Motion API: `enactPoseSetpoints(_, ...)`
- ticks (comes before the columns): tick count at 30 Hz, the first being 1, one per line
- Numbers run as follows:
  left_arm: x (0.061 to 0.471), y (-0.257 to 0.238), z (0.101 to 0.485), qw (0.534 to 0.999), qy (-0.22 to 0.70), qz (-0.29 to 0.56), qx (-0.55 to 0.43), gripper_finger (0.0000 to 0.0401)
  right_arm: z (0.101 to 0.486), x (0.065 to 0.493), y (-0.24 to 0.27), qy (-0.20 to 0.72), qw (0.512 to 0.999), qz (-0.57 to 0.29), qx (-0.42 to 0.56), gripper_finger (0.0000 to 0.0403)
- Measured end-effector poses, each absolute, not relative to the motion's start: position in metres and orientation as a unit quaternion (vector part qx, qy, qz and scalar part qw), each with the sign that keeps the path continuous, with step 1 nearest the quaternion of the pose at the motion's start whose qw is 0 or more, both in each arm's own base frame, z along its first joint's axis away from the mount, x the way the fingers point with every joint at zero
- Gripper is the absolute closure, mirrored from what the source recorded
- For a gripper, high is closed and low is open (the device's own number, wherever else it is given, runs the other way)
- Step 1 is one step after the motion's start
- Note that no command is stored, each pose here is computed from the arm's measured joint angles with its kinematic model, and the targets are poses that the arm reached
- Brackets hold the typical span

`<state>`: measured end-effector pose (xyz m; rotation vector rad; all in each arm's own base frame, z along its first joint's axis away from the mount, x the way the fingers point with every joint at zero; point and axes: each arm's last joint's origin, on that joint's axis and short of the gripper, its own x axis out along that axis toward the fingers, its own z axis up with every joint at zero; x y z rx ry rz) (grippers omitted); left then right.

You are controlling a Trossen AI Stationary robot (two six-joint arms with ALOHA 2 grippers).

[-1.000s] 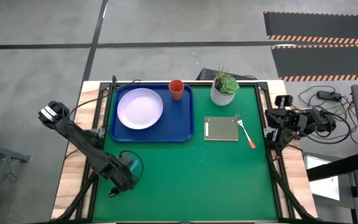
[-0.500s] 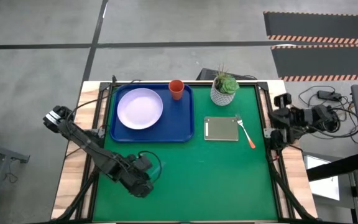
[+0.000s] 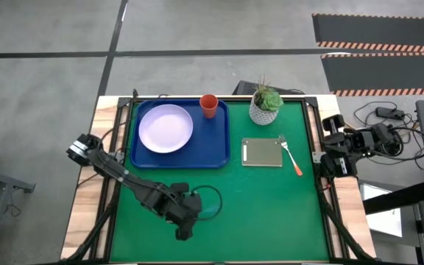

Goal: Pick and place plate/cup/fork/spoon on tray
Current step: Put the blue spoon to the right side of the purple plate on the dark blue tray

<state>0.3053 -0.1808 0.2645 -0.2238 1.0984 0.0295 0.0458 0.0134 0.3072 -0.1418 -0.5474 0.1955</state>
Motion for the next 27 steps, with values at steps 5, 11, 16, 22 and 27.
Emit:
enactPoseSetpoints(5,0.315,-0.186,0.250,0.838,0.542,-0.036,-0.038,0.0401,0.307,0.046,0.014,-0.266,0.957,0.099,-0.063,0.0394)
enactPoseSetpoints(11,0.321,-0.192,0.230,0.815,0.562,-0.123,0.076,0.0401,0.307,0.046,0.013,-0.266,0.957,0.099,-0.063,0.0394)
enactPoseSetpoints(16,0.322,-0.191,0.222,0.789,0.557,-0.188,0.177,0.0401,0.307,0.046,0.013,-0.266,0.957,0.098,-0.063,0.0394)
enactPoseSetpoints(22,0.315,-0.179,0.202,0.730,0.598,-0.212,0.253,0.0401,0.306,0.046,0.014,-0.264,0.957,0.098,-0.063,0.0394)
enactPoseSetpoints(27,0.309,-0.175,0.181,0.686,0.610,-0.251,0.307,0.0401,0.306,0.047,0.013,-0.263,0.958,0.096,-0.063,0.0394)
